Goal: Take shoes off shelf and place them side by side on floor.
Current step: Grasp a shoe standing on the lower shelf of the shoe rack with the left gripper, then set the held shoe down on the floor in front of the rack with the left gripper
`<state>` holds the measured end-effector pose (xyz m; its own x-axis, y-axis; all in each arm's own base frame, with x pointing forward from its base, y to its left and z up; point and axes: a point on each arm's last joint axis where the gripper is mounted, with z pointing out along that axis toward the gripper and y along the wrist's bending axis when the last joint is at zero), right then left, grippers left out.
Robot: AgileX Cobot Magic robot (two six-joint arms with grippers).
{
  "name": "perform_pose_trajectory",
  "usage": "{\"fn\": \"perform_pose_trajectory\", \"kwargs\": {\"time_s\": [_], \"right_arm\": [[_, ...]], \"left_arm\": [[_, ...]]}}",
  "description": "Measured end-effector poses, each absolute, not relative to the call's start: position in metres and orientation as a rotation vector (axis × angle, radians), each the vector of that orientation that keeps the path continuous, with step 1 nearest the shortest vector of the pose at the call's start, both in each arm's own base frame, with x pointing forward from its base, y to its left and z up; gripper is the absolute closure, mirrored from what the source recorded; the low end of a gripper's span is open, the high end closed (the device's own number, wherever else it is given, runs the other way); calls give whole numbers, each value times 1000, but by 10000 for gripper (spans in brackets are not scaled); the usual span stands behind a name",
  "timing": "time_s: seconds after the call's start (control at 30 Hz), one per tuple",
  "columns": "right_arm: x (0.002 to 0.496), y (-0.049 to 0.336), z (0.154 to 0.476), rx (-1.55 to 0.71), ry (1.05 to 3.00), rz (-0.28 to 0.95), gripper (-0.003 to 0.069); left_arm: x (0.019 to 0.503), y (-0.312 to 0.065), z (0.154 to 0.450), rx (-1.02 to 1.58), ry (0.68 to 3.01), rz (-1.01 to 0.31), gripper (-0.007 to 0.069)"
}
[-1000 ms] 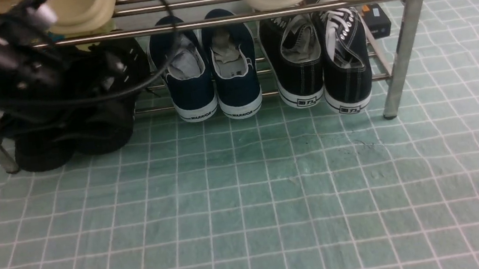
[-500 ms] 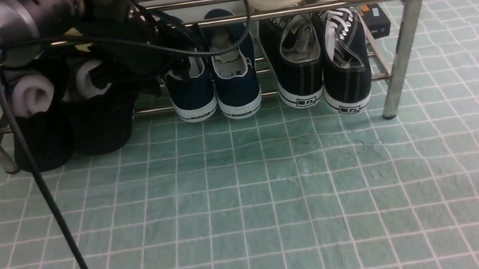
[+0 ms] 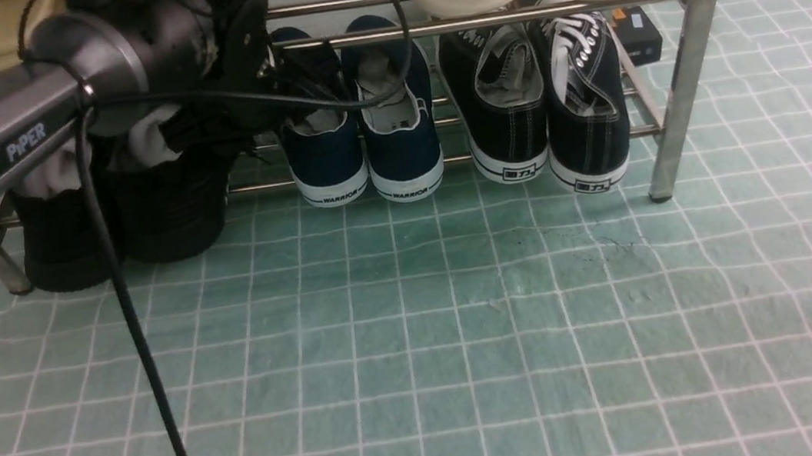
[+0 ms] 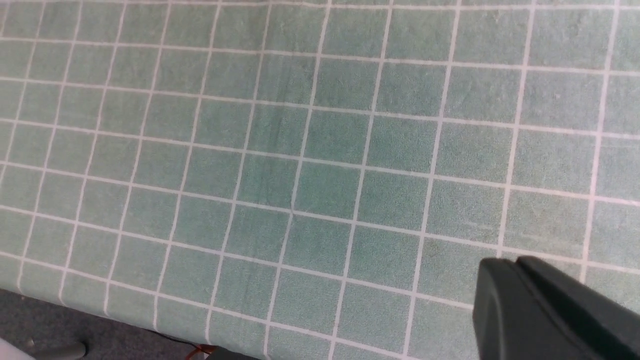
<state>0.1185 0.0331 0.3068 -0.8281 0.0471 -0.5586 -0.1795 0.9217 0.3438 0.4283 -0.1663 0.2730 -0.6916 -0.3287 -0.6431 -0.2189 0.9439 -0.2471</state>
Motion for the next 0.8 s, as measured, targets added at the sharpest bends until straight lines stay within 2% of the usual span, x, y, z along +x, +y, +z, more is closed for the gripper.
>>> {"fn": "perform_pose_trajectory", "kwargs": {"time_s": [0.17, 0.27, 0.33, 0.43, 0.47, 0.5, 0.53, 0.63, 0.8], "right_arm": [[118, 33, 307, -94, 2496, 523, 612], [118, 33, 307, -94, 2496, 523, 606], [118, 33, 307, -94, 2496, 523, 603], [118, 33, 307, -95, 2496, 522, 600], [118, 33, 307, -95, 2496, 522, 600], [118, 33, 307, -96, 2497, 522, 599], [118, 33, 307, -96, 2498, 523, 596], [118, 33, 307, -96, 2498, 525, 596], [118, 34, 307, -95, 2496, 528, 591]], "left_arm": [[432, -168, 262, -383, 2374, -189, 221], [436, -171, 254, -376, 2377, -195, 257], [437, -172, 251, -373, 2376, -201, 309], [436, -174, 253, -372, 2372, -216, 486], [436, -174, 254, -373, 2371, -217, 498], [435, -173, 256, -376, 2373, -214, 559], [433, -172, 259, -375, 2377, -210, 578], [427, -168, 269, -372, 2393, -199, 582], [387, -159, 321, -307, 2492, -256, 582]]}}
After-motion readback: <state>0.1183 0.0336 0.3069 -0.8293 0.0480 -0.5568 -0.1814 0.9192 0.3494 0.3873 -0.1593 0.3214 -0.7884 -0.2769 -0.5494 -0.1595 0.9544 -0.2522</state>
